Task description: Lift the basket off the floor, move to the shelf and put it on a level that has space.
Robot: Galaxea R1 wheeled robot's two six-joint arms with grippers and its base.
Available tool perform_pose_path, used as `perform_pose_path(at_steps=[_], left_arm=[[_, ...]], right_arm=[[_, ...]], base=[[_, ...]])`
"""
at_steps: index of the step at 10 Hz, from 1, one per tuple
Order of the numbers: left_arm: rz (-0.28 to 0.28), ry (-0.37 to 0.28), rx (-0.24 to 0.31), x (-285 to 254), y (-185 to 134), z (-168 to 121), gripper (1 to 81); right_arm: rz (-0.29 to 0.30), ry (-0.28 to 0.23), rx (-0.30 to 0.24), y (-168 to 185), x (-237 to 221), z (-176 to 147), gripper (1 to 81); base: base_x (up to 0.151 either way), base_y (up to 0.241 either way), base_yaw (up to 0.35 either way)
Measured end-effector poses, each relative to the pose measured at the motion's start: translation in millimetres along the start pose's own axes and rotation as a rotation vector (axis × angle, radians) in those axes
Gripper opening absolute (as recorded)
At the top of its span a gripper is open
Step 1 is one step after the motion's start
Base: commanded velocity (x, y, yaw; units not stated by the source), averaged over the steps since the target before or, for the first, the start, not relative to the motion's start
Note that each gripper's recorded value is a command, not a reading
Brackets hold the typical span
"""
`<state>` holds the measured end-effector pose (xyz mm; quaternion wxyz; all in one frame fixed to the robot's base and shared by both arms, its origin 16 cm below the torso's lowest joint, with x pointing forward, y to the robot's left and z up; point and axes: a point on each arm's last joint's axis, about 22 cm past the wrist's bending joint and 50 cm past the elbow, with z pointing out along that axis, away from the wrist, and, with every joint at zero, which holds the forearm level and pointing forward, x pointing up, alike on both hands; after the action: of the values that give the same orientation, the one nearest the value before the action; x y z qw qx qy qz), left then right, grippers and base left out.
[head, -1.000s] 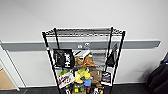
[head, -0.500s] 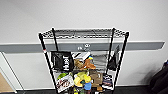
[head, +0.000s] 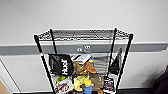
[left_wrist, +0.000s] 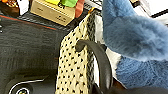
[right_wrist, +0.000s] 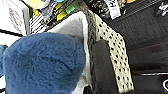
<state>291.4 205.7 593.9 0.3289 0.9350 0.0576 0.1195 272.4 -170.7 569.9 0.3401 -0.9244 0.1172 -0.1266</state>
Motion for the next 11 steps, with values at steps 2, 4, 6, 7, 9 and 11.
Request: perform_pose_path(at_steps=[2,4,6,7,9,11], left_arm=[[-0.001,-0.003,0.0,-2.0,0.0,0.4,1.0],[-0.001,-0.001,0.0,-1.4,0.1,0.4,1.0],[-0.001,-0.002,-0.001,-1.6,0.7,0.9,1.0],[-0.001,-0.002,-0.001,-1.5,0.7,0.9,1.0],[-0.001,0.0,-0.002,-0.6,0.9,1.2,1.0],[-0.001,0.002,-0.002,0.1,1.2,1.5,1.0]], right_arm=[[0.001,-0.002,-0.001,0.5,-0.6,-0.2,1.0],[0.0,-0.001,0.0,0.2,-0.4,-0.1,1.0],[0.001,-0.002,0.0,0.2,-0.7,-0.1,1.0],[0.0,-0.001,0.0,0.0,-0.2,0.0,1.0],[0.0,0.001,0.0,-0.3,1.3,0.2,1.0],[0.0,0.001,0.0,-0.3,1.9,0.3,1.0]], base=[[0.133,0.0,0.0],[0.133,0.0,0.0],[0.133,0.0,0.0],[0.121,0.0,0.0],[0.08,0.0,0.0],[0.0,0.0,0.0]])
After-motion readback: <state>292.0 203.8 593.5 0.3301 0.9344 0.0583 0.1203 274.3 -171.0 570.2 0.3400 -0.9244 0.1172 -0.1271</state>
